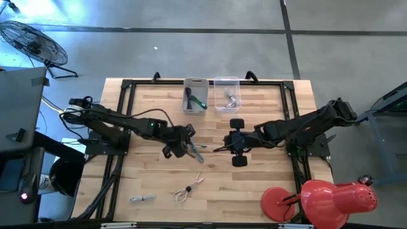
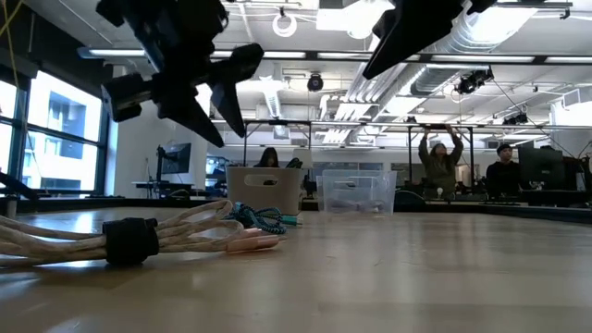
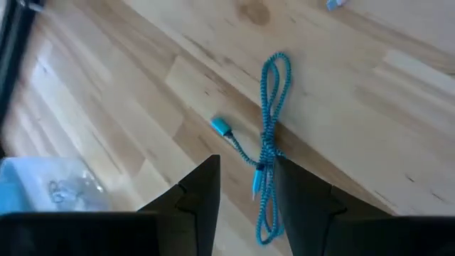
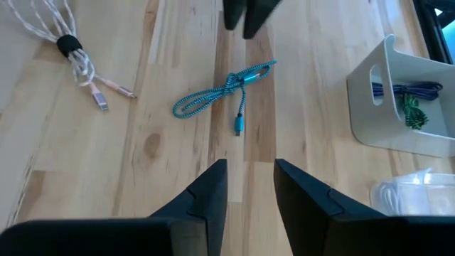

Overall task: Pick & Place USB Port
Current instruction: Put the blue and black charger cable into the gray bin

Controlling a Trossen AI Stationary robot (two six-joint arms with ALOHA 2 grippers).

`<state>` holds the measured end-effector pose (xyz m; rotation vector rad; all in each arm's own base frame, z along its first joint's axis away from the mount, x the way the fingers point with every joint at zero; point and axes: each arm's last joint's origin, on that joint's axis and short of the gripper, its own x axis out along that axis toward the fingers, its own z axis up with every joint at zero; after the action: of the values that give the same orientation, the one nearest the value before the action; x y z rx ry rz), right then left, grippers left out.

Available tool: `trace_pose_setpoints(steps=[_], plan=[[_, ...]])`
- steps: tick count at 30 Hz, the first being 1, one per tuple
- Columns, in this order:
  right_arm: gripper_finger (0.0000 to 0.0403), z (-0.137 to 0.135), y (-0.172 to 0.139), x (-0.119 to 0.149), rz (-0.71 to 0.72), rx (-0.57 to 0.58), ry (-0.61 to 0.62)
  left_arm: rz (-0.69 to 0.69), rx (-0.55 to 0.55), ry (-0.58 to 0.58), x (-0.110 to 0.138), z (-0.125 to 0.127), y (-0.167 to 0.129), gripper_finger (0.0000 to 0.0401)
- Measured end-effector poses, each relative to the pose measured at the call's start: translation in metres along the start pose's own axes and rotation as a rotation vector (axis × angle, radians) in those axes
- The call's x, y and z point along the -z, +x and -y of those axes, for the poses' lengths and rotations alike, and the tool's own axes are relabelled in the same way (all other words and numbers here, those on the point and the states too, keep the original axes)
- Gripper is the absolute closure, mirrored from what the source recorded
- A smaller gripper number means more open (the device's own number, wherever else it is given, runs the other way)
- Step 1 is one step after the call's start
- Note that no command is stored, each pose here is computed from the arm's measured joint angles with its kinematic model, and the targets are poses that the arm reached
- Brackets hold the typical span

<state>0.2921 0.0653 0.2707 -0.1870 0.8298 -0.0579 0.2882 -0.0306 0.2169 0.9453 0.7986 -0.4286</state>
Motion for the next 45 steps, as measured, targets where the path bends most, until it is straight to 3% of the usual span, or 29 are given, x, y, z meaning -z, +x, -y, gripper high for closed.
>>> trace_pose_setpoints(steps=[7,18,40,45], plan=[[0.0295,-0.001,0.0,0.0,0.002,-0.006,0.01,-0.033,0.056,-0.028,0.019,-0.006,0.018,0.0275],[0.0295,-0.011,-0.003,0.0,0.006,-0.028,0.002,0.014,0.135,0.007,0.02,-0.001,0.036,0.0275],[0.0295,-0.021,-0.006,0.001,0.019,-0.043,0.009,0.038,0.083,-0.033,0.017,-0.005,0.047,0.0275],[0.0295,-0.021,-0.006,0.0,0.021,-0.044,0.017,0.002,0.118,-0.033,0.02,0.001,0.056,0.0275]])
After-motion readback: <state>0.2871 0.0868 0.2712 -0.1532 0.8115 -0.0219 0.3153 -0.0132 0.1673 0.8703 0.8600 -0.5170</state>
